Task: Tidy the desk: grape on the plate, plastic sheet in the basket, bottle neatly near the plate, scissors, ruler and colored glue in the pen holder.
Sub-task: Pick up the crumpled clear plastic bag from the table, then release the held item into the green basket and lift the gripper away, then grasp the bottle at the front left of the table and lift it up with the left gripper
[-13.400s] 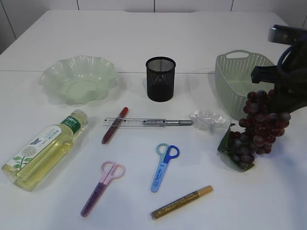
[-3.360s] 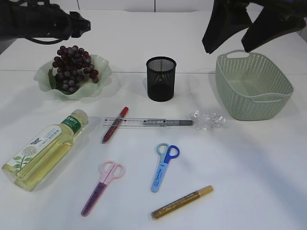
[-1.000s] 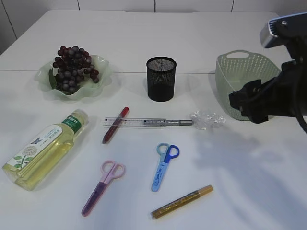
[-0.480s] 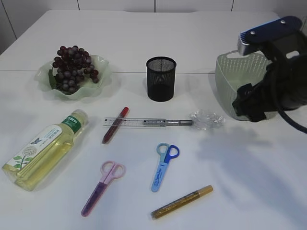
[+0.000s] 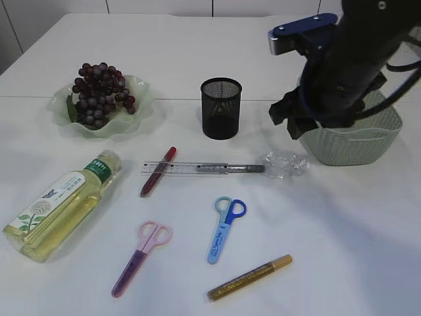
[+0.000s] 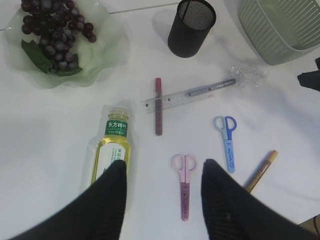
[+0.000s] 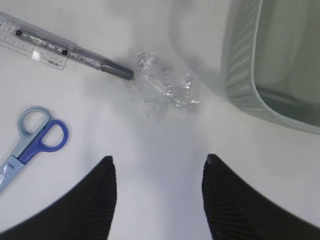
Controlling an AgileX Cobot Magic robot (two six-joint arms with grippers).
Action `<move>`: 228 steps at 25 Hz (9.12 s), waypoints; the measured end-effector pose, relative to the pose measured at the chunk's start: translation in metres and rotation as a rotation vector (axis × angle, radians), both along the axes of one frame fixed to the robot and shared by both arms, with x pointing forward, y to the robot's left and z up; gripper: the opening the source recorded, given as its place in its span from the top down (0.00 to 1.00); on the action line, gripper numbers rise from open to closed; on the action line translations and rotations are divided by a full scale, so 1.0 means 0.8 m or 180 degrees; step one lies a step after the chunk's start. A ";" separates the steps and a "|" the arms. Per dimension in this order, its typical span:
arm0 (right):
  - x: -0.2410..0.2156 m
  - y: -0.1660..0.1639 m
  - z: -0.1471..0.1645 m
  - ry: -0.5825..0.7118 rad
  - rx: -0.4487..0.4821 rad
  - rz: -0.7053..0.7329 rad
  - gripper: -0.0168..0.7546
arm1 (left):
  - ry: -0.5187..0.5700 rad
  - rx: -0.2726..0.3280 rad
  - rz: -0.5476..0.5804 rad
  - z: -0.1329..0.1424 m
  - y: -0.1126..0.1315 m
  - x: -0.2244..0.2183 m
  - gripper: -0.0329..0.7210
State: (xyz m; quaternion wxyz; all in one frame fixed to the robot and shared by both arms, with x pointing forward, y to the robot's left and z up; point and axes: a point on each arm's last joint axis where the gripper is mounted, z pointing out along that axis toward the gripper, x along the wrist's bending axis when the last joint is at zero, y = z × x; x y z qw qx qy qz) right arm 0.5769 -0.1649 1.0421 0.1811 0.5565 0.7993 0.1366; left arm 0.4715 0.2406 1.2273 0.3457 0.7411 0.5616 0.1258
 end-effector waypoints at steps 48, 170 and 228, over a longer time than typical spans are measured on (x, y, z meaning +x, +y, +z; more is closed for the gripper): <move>0.099 0.033 -0.105 0.0306 -0.0507 0.0114 0.43 | 0.0004 0.0009 0.0076 0.000 0.007 0.002 0.48; 0.169 -0.126 0.074 -0.0246 0.0248 -0.1264 0.47 | -0.0013 -0.0046 0.0059 0.003 0.006 -0.002 0.50; -0.199 -0.123 0.148 -0.0013 0.1272 -0.0865 0.46 | 0.1816 0.1291 -0.0529 -0.279 -0.068 0.136 0.19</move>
